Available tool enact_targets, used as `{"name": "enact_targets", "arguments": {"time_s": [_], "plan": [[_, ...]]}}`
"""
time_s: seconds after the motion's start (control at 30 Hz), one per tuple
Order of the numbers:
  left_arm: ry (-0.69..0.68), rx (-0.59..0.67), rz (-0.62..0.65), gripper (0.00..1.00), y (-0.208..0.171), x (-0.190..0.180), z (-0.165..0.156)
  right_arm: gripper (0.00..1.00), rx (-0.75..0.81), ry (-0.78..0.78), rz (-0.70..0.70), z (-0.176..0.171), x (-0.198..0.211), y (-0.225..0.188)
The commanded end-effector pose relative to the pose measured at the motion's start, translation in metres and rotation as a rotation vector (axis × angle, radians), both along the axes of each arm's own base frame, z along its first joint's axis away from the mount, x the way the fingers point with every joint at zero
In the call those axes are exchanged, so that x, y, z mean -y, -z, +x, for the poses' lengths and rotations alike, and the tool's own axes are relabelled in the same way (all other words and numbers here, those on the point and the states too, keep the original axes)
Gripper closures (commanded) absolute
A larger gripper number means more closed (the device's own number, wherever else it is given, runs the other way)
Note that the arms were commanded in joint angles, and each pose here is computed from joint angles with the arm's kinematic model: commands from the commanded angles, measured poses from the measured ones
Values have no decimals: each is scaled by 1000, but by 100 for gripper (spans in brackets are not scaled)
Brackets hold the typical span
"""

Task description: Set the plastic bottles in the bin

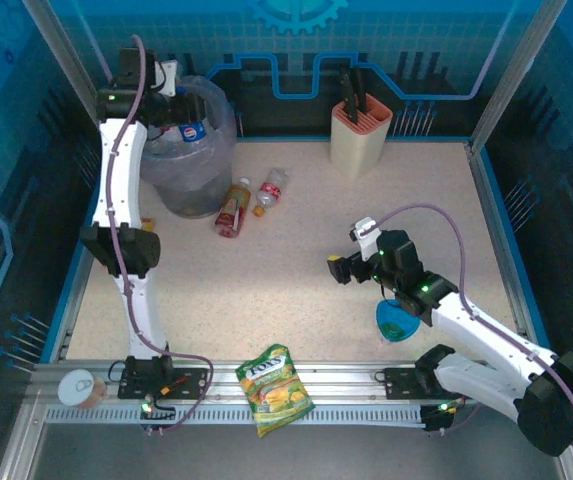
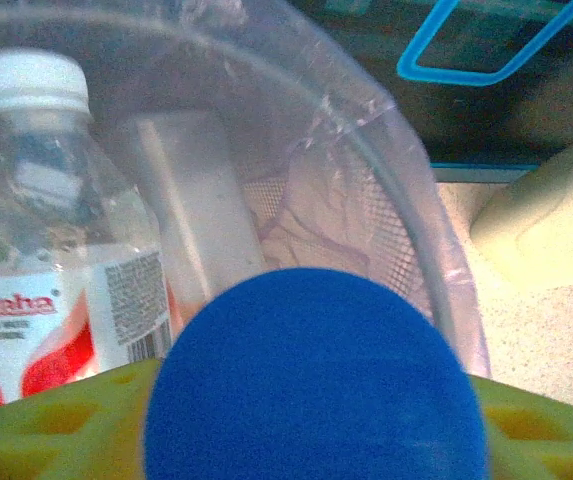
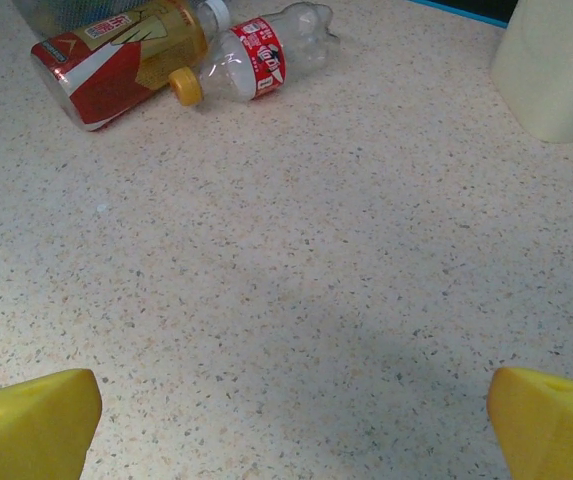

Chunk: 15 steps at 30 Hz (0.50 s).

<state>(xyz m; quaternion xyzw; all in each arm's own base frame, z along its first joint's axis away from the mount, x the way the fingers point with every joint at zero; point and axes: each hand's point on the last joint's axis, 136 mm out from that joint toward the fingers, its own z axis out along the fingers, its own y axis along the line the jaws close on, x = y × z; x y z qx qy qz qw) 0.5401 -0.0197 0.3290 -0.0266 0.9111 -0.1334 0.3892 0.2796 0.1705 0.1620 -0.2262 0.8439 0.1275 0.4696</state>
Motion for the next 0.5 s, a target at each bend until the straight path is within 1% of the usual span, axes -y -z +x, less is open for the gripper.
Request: {"name": "enact_targets", "arguments": {"time_s": [0.0, 0.07, 0.13, 0.27, 0.47], "plan": [[35, -45, -12, 25, 16, 8, 1, 0, -6, 7, 7, 2, -5, -4], [35, -17, -6, 15, 9, 9, 3, 0, -9, 1, 8, 2, -8, -4], [27, 11, 2, 11, 0, 8, 3, 0, -9, -1, 10, 3, -10, -4], [-1, 71, 19, 8, -22, 3, 1, 0, -13, -11, 6, 4, -15, -2], [-14, 133, 15, 9, -46, 3, -8, 0, -18, -14, 6, 4, -17, 0]]}}
